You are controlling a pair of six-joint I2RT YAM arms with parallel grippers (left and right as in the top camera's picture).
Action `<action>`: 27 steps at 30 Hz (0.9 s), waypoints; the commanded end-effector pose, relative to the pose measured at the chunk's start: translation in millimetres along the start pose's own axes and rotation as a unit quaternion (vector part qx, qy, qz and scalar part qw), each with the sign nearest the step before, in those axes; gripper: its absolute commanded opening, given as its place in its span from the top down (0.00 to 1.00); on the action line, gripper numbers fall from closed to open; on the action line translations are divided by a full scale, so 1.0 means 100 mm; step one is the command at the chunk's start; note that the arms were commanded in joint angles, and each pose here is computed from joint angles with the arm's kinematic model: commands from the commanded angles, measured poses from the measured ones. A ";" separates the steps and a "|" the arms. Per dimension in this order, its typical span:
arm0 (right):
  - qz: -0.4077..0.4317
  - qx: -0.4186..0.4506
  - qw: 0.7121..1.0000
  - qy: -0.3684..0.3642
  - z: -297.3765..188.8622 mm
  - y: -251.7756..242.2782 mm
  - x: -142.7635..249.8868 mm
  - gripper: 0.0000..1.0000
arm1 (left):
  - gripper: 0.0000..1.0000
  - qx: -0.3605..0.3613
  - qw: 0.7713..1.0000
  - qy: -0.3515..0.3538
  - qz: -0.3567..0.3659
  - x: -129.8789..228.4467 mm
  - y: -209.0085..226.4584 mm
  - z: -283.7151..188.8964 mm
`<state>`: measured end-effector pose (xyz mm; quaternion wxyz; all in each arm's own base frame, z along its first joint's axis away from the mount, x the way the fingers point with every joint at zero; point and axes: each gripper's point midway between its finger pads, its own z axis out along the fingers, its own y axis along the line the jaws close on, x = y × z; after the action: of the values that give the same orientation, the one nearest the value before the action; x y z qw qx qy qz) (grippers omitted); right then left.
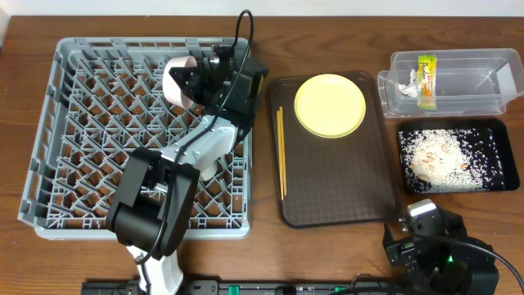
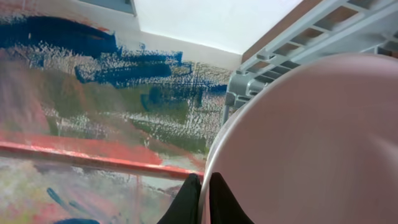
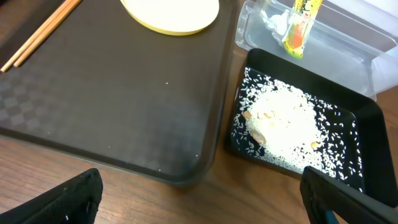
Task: Sort waste into correct bins and load items into the dishwasher
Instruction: 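Lower the pink bowl on its side into the rack's back row, then open the left gripper and release the pink bowl in the rack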
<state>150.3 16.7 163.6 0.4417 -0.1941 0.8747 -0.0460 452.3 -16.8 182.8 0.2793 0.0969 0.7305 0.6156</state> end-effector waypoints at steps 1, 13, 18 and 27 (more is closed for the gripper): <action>-0.002 -0.002 1.000 0.001 0.00 0.01 0.01 0.01 | 0.94 0.021 1.000 -0.017 -0.001 -0.02 -0.17 -0.05; -0.002 -0.002 1.000 0.001 0.00 0.01 0.01 0.01 | 0.94 0.035 0.999 -0.041 0.001 -0.11 -0.23 -0.21; -0.002 -0.002 1.000 0.001 0.00 0.01 0.01 0.01 | 0.66 0.033 0.999 -0.040 0.001 -0.11 -0.23 -0.20; -0.002 -0.002 1.000 0.001 0.00 0.01 0.01 0.01 | 0.52 0.023 0.999 -0.032 0.000 -0.08 -0.19 -0.20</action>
<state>150.3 16.6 163.6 0.4416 -0.1942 0.8747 -0.0463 455.7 -45.0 173.4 0.3062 0.1322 0.7376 0.5870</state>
